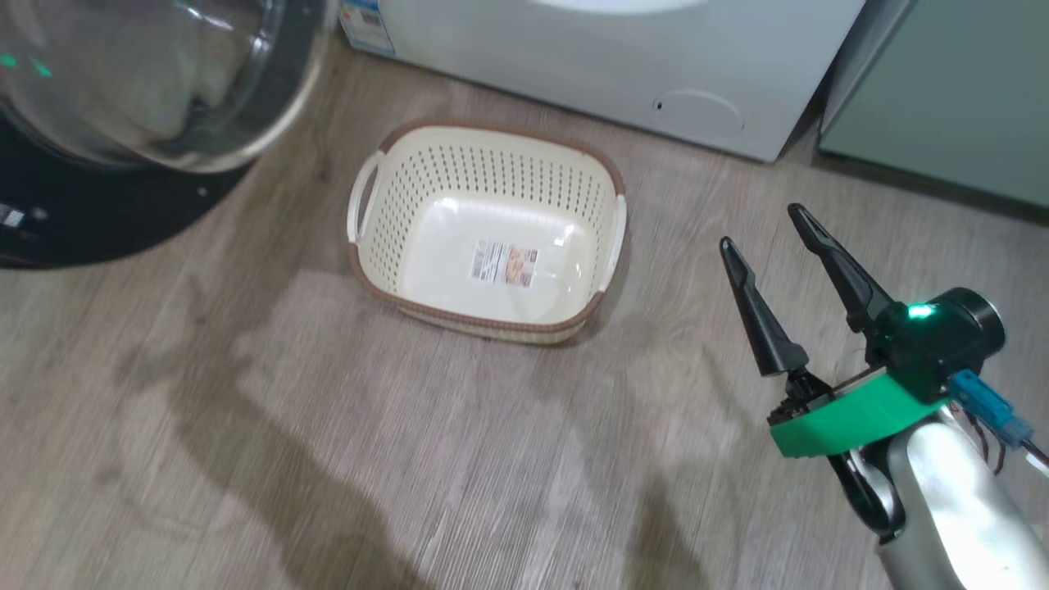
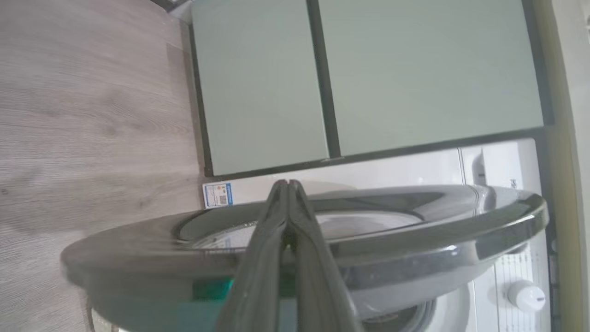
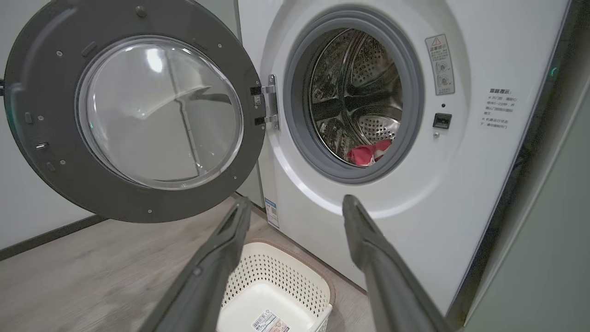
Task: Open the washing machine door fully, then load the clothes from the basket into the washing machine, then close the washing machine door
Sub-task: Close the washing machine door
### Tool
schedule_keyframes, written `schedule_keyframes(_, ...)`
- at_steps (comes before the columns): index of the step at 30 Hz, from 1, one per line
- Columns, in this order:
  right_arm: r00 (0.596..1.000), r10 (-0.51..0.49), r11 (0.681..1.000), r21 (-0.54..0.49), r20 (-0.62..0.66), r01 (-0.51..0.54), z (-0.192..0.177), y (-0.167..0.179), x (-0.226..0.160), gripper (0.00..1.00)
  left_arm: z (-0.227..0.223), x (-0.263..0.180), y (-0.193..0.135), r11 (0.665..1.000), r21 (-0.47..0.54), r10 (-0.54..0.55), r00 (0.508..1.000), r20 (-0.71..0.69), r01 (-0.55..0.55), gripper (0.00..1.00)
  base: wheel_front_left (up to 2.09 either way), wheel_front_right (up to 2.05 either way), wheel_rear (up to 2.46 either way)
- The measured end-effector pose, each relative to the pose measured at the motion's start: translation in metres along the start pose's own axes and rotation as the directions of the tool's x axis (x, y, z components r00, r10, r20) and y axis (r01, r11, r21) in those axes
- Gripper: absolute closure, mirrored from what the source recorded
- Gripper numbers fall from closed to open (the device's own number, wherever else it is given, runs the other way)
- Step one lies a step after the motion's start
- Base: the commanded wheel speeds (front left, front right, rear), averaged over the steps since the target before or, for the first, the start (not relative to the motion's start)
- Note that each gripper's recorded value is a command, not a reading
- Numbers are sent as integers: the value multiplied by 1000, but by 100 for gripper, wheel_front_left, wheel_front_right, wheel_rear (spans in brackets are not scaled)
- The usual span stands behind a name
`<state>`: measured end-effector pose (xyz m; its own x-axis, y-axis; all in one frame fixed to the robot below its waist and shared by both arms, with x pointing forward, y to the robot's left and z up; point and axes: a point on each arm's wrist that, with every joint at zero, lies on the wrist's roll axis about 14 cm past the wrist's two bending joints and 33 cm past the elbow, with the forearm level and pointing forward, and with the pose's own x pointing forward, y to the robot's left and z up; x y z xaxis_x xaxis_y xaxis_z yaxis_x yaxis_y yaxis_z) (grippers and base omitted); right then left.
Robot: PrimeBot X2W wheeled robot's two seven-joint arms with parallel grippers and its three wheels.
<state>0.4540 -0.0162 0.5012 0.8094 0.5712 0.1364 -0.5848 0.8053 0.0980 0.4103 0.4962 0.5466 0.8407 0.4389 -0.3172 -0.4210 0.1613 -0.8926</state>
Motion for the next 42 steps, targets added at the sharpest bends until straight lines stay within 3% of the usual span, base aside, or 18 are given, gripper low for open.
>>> schedule_keyframes(7, 1000, -8, 1000, 7, 2, 8, 8, 11, -11, 0, -36, -15, -3, 998, 32, -49, 985, -168, 55, 100, 0, 0, 0)
schedule_keyframes(12, 1000, -13, 1000, 9, 20, 13, 18, 19, -17, 0, -64, -34, -2, 993, 44, -89, 945, -315, 108, 100, 0, 0, 0)
schedule_keyframes(17, 999, -18, 1000, 2, 28, 18, 25, 22, -24, 0, -81, -50, -16, 980, 11, -179, 908, -379, 198, 100, 0, 0, 0)
schedule_keyframes(23, 999, -35, 999, -4, 34, 35, 30, 22, -33, 0, -118, -66, -26, 962, 24, -223, 835, -503, 271, 100, 0, 0, 0)
schedule_keyframes(36, 993, -115, 993, -1, 39, 116, 32, 2, -48, 0, -206, -77, -24, 949, 10, -225, 697, -681, 316, 100, 0, 0, 0)
schedule_keyframes(42, 985, -167, 986, -5, 35, 168, 32, -12, -58, 0, -262, -86, -37, 936, -50, -259, 588, -766, 348, 100, 0, 0, 0)
